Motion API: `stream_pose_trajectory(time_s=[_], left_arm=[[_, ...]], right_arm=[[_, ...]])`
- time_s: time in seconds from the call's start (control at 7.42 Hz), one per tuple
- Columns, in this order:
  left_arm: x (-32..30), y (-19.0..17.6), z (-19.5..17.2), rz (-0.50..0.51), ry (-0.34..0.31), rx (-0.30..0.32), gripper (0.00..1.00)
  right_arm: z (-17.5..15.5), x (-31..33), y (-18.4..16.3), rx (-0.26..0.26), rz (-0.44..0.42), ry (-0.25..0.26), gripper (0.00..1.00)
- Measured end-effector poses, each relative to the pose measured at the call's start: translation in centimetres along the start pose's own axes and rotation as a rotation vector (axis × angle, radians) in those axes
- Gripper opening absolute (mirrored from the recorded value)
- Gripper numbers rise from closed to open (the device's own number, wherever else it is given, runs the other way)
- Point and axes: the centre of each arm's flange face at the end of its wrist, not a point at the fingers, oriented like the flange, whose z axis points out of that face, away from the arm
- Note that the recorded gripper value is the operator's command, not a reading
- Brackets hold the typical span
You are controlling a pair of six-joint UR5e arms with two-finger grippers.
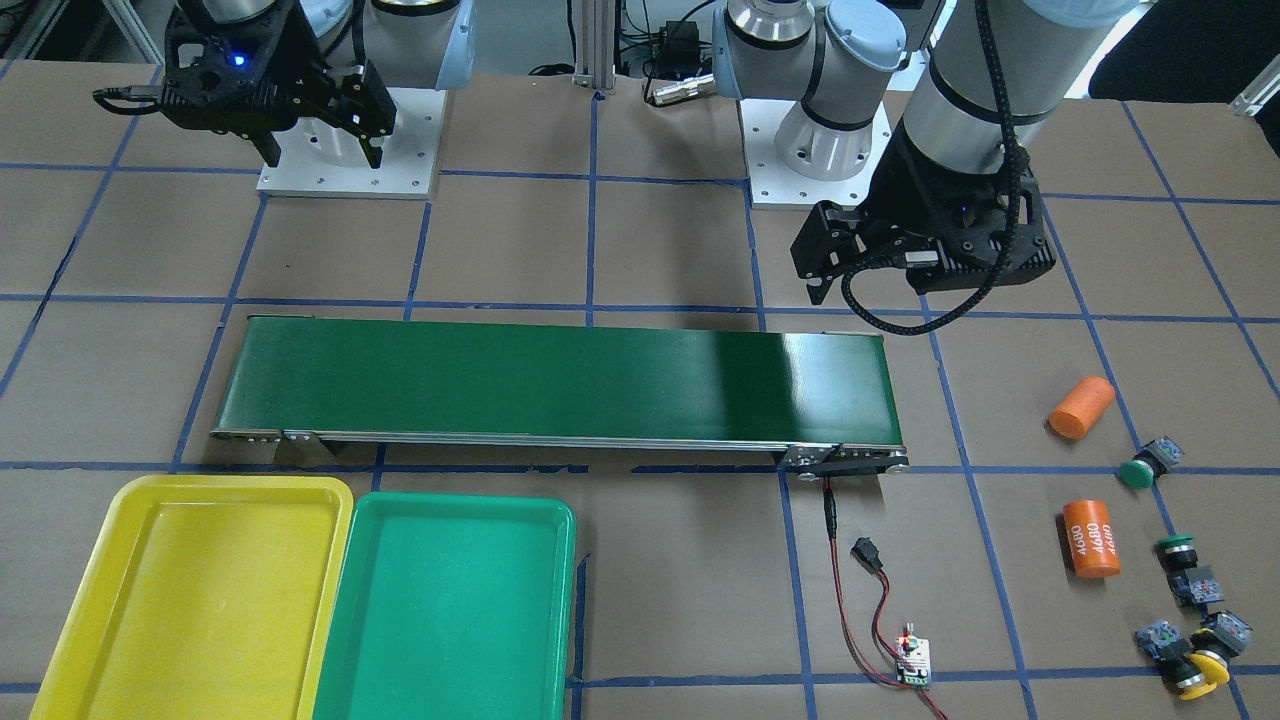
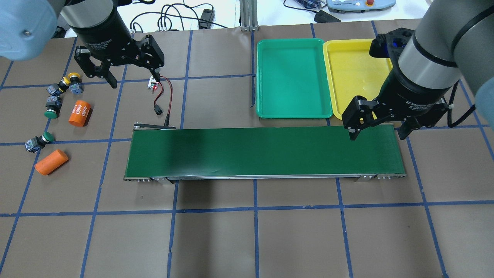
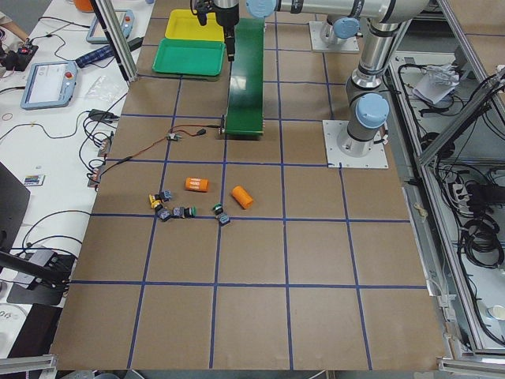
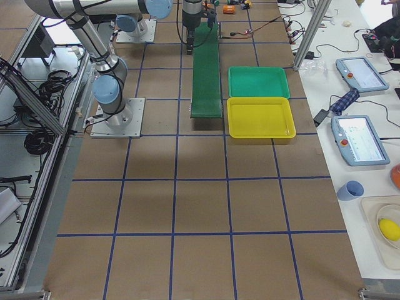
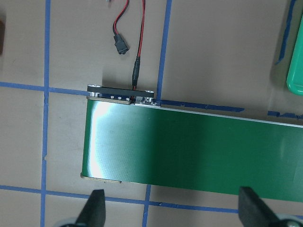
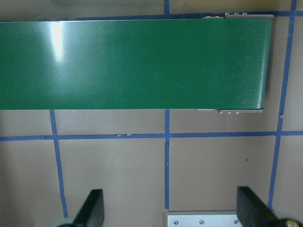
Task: Sort buttons by color to trays
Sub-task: 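Move the left gripper down to the plain orange cylinder and grasp it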
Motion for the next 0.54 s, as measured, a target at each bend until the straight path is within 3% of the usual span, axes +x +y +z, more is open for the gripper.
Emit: stream_pose_trajectory(time_s=[0.27, 0.54], left_arm=[[-0.4, -0.1, 0.1, 0.016, -0.003, -0.001, 1.00], [-6.0, -1.6, 2.0, 0.095, -0.002, -0.045, 1.00]], right_arm=[[0.4, 0.0, 0.1, -0.008, 0.000, 0.000, 1.00], [0.6, 0.0, 0.1, -0.010, 0.000, 0.000, 1.00]])
